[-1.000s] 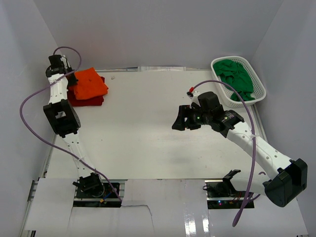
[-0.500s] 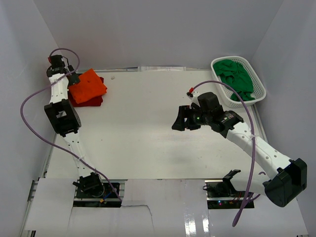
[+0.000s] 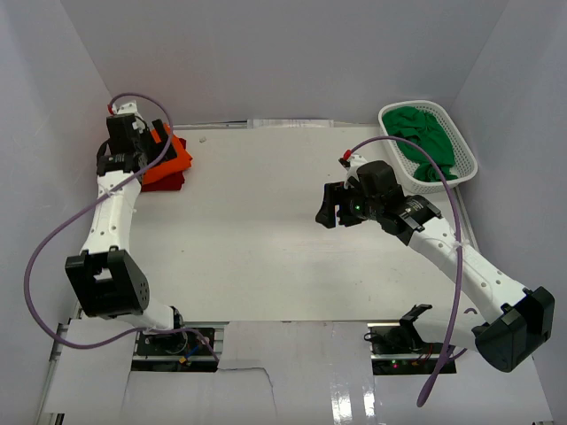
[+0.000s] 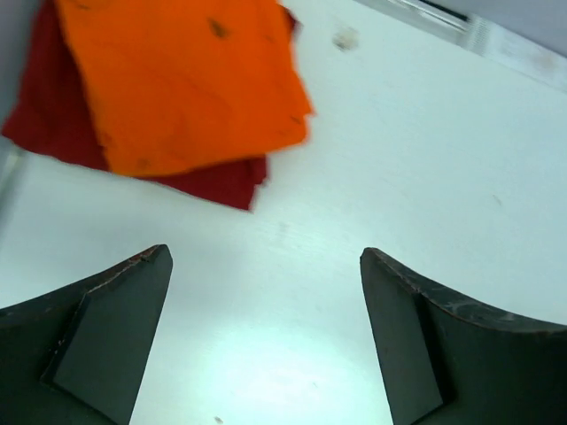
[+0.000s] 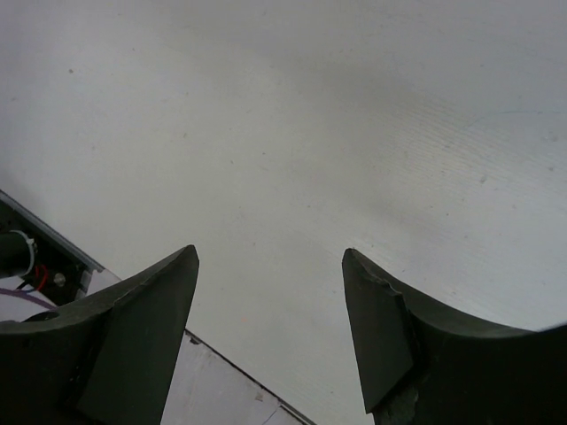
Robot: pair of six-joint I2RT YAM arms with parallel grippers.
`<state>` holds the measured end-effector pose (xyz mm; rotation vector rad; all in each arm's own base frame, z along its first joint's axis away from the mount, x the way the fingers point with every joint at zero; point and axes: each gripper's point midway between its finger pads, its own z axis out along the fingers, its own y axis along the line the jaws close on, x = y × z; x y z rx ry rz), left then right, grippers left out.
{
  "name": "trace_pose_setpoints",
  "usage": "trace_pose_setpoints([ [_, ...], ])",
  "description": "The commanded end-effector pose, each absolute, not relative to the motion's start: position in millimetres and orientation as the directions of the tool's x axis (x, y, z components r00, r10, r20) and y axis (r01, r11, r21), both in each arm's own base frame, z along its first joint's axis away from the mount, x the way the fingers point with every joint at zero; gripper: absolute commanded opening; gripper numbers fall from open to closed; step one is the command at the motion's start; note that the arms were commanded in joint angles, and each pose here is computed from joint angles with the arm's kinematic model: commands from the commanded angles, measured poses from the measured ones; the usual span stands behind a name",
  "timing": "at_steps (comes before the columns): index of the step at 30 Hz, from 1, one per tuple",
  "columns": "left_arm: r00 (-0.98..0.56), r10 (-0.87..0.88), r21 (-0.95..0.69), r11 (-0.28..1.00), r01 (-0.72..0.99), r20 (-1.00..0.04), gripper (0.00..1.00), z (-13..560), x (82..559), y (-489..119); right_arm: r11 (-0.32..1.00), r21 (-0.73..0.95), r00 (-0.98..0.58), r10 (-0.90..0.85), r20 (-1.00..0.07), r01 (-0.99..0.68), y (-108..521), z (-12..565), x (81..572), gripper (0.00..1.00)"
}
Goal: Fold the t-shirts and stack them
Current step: Put the neatly folded tshirt into the corner of the board with the left arm
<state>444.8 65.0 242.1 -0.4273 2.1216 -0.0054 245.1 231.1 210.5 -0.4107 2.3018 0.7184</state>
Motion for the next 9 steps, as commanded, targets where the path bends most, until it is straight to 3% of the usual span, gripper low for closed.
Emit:
trace_pose_setpoints([
  [1,-0.492,-0.274,-0.255,0.961,-0.106,-0.827,0.98,251.6,424.2,5.9,0.849,0.268,-0.616,-0.084,-0.783,-0.456,212.6,236.2,266.2,0.73],
  [9,-0.523,-0.189,-0.309,0.939,0.151,-0.831,0.98,244.6,355.5,-67.7,0.907,0.144,-0.538,-0.102,-0.837,-0.396,189.5,250.5,284.4,0.73],
])
